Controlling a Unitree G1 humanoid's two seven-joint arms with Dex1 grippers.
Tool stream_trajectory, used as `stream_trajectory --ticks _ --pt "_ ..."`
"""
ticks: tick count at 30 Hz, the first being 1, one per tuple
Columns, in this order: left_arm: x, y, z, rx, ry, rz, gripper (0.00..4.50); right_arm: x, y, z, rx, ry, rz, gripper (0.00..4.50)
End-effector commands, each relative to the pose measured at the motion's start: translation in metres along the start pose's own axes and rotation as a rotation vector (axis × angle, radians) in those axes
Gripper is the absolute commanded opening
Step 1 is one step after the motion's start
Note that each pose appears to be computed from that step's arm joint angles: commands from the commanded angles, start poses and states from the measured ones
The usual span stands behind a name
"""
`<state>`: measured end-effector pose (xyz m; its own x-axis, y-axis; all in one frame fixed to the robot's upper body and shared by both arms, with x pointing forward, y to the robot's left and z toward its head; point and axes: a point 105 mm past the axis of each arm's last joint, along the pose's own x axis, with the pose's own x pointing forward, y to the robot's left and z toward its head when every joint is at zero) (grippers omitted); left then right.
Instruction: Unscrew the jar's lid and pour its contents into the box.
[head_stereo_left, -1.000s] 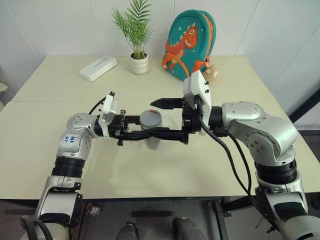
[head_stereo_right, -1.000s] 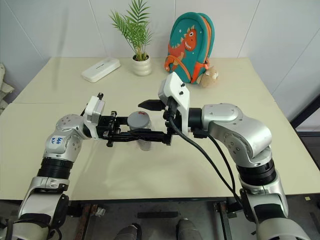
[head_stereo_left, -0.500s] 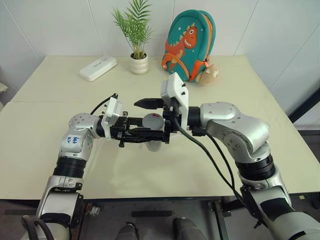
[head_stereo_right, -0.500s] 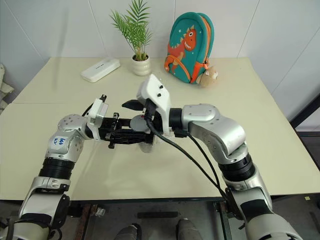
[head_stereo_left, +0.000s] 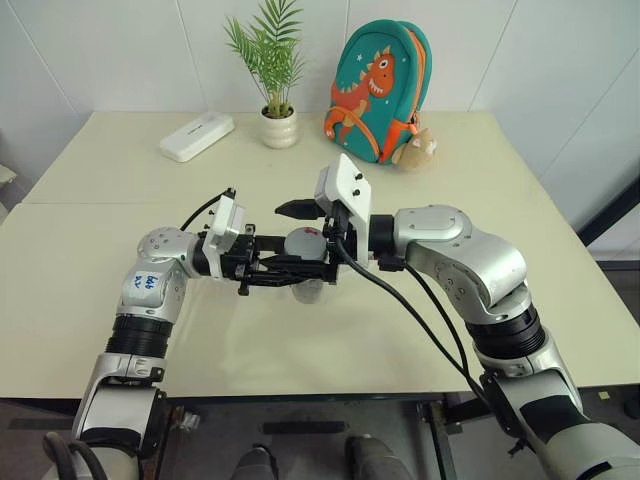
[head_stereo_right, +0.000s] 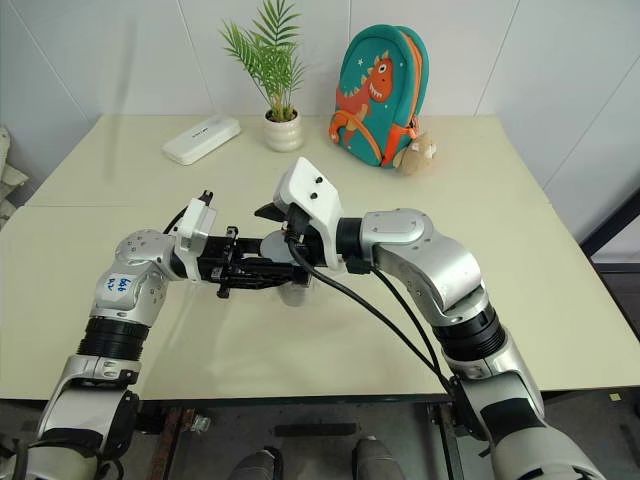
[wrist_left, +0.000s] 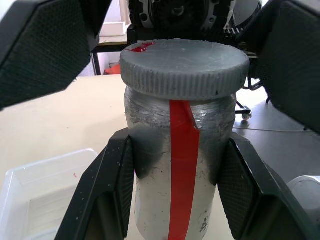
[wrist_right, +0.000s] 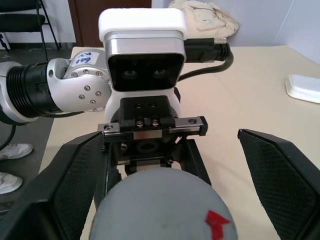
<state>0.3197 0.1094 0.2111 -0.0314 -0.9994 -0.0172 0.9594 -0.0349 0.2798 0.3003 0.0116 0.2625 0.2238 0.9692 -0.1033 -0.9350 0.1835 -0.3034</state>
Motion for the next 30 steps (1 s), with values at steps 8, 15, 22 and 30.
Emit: stream_trajectory --ticks 8,15,22,30 --pt "0.0 -0.004 0.009 0.043 -0.011 -0.015 1.95 -0.031 -0.016 0.006 -0.05 0.008 -0.066 4.48" --pt "-0.002 -0.002 0.009 0.043 -0.006 -0.004 1.95 -0.048 -0.017 0.004 -0.05 0.037 -0.073 4.48" --pt "-0.003 0.0 0.009 0.037 -0.008 0.002 1.95 -0.054 -0.012 0.012 -0.053 0.018 -0.052 4.48" --pt "-0.005 0.004 0.008 0.026 -0.007 0.008 1.95 -0.055 0.005 0.021 -0.038 -0.01 0.008 4.48"
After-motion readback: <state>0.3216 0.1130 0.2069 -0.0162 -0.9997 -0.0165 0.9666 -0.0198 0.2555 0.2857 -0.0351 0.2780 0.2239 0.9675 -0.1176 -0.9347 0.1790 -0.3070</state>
